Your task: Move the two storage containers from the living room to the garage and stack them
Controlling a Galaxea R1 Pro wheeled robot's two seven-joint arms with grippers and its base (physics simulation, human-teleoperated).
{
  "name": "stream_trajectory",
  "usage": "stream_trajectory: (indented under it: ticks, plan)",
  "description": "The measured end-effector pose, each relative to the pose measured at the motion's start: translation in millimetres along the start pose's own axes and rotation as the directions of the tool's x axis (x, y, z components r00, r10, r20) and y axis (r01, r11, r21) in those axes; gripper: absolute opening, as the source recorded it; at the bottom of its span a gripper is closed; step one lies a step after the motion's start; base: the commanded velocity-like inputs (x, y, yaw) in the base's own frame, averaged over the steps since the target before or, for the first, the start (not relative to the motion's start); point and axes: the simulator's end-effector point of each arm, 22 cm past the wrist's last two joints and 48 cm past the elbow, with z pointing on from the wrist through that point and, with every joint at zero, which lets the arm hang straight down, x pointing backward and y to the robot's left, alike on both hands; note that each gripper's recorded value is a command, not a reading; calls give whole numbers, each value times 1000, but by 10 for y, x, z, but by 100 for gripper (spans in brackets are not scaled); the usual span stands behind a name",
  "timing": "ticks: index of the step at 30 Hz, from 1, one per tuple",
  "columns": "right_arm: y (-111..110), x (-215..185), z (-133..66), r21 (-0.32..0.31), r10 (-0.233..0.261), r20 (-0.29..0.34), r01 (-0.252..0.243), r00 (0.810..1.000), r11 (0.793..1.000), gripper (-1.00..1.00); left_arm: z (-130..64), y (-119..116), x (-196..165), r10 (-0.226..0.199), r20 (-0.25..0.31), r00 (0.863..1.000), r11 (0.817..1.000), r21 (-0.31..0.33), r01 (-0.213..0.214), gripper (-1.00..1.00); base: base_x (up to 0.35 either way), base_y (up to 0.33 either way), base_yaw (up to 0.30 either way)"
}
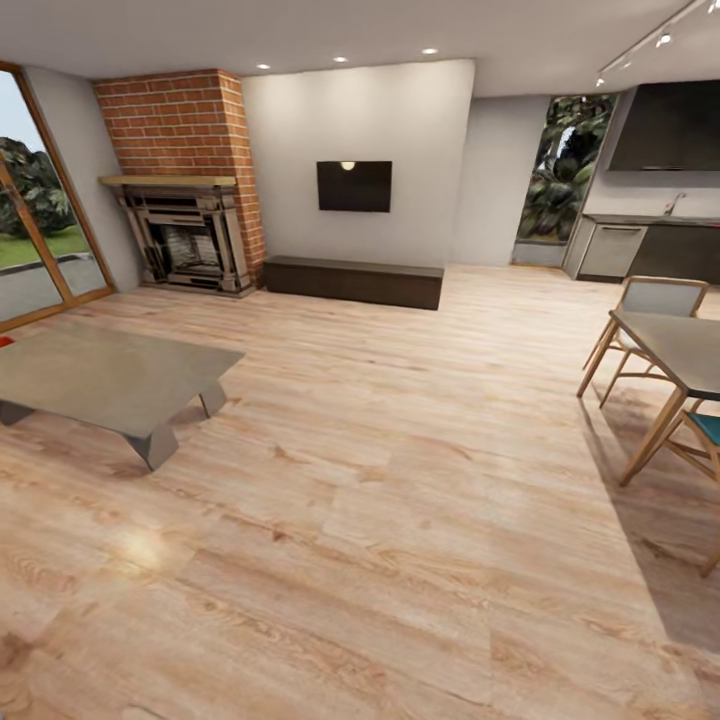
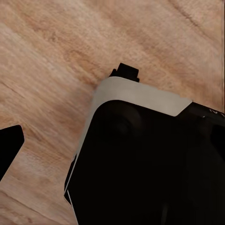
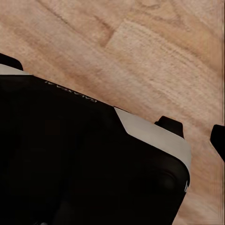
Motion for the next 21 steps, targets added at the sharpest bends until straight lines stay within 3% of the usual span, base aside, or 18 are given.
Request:
stream_trajectory:
  ticks: [21]
  plan:
    - [-12,-17,0,1,-5,3,5,1000,1000,100,6,56,13,2,-4,1000,1000,-9,-2,100,314,-131,0]
